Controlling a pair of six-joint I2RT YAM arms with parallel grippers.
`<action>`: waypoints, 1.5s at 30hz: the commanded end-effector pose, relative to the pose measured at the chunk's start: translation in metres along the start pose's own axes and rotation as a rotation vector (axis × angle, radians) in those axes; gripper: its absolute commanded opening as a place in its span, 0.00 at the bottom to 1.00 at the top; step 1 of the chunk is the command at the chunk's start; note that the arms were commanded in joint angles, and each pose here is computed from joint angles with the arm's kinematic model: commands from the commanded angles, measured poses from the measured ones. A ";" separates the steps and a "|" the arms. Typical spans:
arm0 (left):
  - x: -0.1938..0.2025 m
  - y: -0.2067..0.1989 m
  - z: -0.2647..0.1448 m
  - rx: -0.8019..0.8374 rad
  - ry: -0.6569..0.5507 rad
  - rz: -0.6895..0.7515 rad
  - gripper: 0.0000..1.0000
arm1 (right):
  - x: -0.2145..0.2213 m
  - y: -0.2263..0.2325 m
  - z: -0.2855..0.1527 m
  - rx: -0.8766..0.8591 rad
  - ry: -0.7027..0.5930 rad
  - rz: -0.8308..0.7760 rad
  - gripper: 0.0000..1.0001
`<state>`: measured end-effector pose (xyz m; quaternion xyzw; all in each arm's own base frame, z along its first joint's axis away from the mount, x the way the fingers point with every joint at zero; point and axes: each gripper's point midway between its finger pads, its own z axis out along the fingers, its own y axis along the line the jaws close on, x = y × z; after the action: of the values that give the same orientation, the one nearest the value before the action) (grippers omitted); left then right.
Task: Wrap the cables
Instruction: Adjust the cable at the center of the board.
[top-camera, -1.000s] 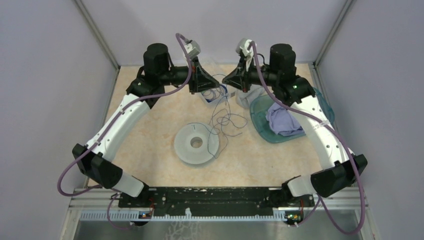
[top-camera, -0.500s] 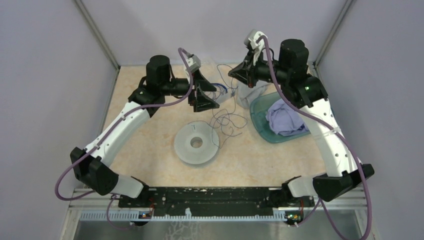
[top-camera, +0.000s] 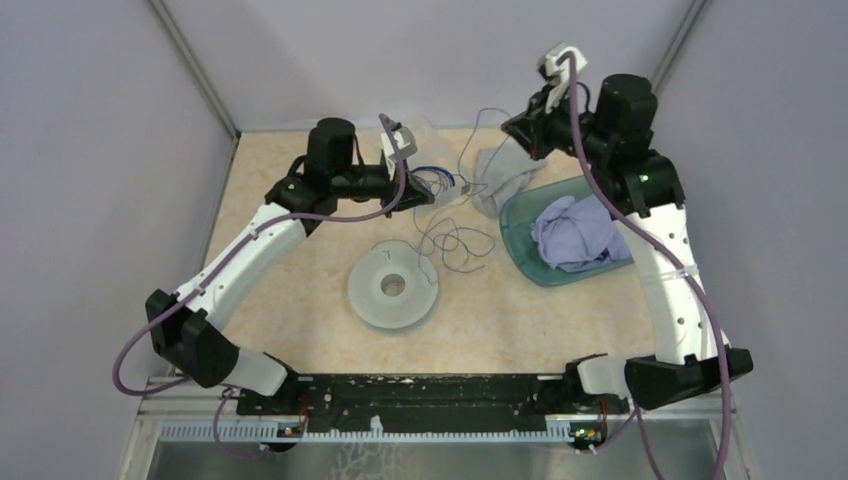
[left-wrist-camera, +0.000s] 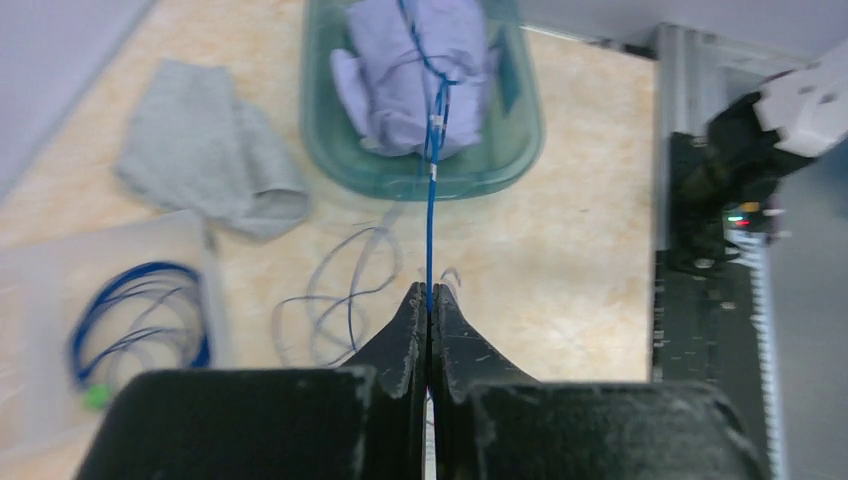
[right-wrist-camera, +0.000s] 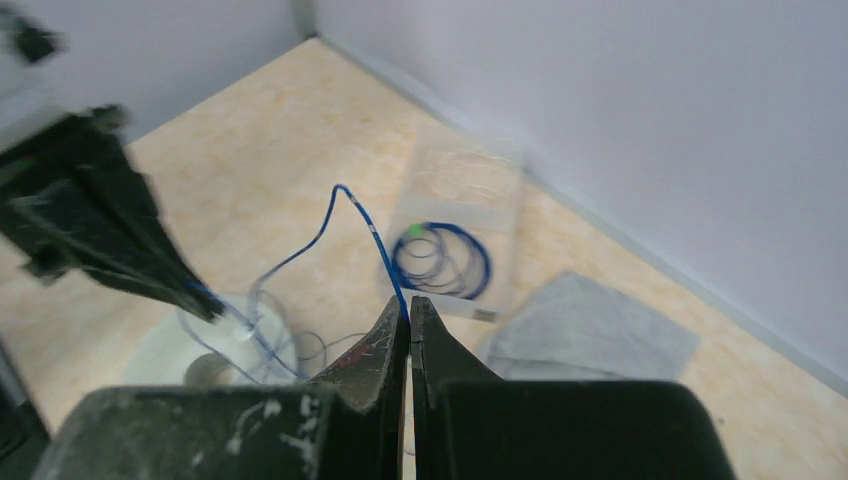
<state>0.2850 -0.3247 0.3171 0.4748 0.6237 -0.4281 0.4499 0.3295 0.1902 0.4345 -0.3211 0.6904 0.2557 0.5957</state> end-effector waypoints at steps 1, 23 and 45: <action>-0.014 0.037 -0.053 -0.281 0.054 0.240 0.00 | -0.042 -0.048 -0.054 0.262 -0.108 -0.019 0.00; -0.142 0.132 -0.258 -1.068 0.137 0.722 0.00 | -0.074 -0.131 -0.101 0.685 -0.048 -0.258 0.00; -0.101 0.126 -0.295 -0.913 0.242 0.717 0.00 | 0.014 -0.243 -0.179 1.290 0.319 -0.522 0.04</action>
<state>0.3814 -0.0780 0.4527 0.4758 0.5908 0.0642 0.6484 0.4156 -0.0367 0.4319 -0.1905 0.6960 -0.3080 0.6200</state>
